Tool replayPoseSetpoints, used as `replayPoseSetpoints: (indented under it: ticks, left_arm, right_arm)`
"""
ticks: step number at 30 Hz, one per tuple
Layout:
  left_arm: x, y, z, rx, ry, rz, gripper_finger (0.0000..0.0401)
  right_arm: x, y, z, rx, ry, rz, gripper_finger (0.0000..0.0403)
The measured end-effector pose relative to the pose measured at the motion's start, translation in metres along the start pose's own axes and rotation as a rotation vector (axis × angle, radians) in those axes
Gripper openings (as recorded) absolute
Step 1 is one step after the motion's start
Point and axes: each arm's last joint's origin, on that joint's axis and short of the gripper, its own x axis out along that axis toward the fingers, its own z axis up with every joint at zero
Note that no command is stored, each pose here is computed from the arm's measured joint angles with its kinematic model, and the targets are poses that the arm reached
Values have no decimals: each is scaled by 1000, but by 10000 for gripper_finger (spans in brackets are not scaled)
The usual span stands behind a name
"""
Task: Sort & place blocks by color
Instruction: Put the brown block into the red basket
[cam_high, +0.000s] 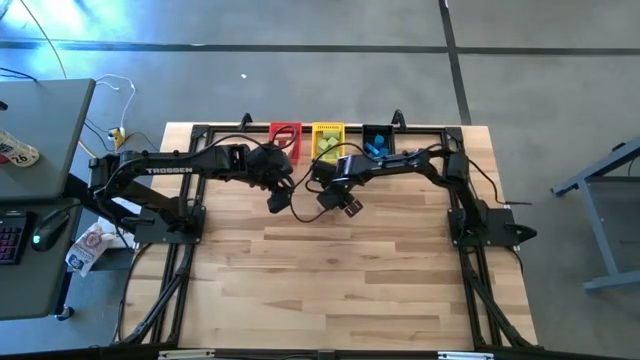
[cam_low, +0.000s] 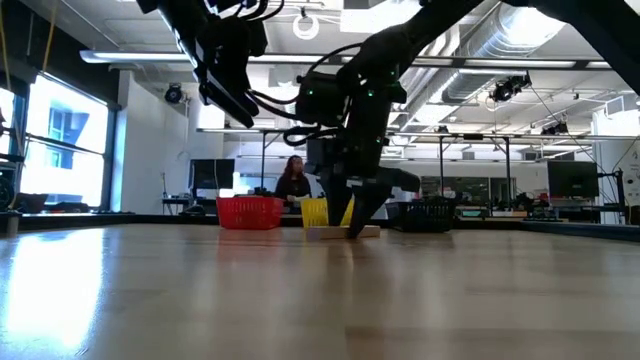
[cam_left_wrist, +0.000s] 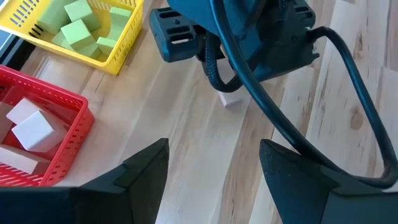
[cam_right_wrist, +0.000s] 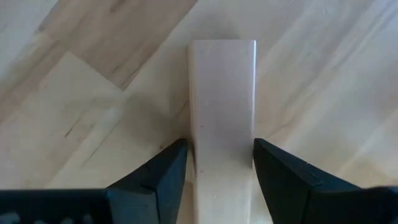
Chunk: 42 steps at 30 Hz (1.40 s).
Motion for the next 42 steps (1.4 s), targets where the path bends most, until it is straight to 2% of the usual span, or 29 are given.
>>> replayPoseSetpoints:
  ticks: [2, 7, 13, 18, 21, 24, 36, 42]
  left_arm:
    - [0, 0, 0, 0, 0, 0, 239]
    - [0, 0, 0, 1, 0, 0, 239]
    - [0, 0, 0, -37, 1, -1, 239]
    - [0, 0, 0, -134, 0, -1, 239]
    - [0, 0, 0, -178, -2, -5, 239]
    - [0, 0, 0, -210, -1, -10, 239]
    - [0, -1, 3, -270, -24, -16, 239]
    - [-1, -3, 9, -271, -76, -92, 239]
  right_arm:
    - [2, 1, -1, 29, 7, 13, 161]
    - [2, 3, -1, 113, 8, 31, 91]
    - [2, 6, 1, 216, 16, 39, 90]
    - [-9, 15, 14, 221, 68, -44, 90]
    - [-20, 25, 19, 207, 100, -51, 90]
    - [-35, 30, 30, 197, 81, -108, 90]
    - [-60, 64, 64, 90, 196, -342, 90]
    - [-82, 71, 77, 76, 173, -497, 90]
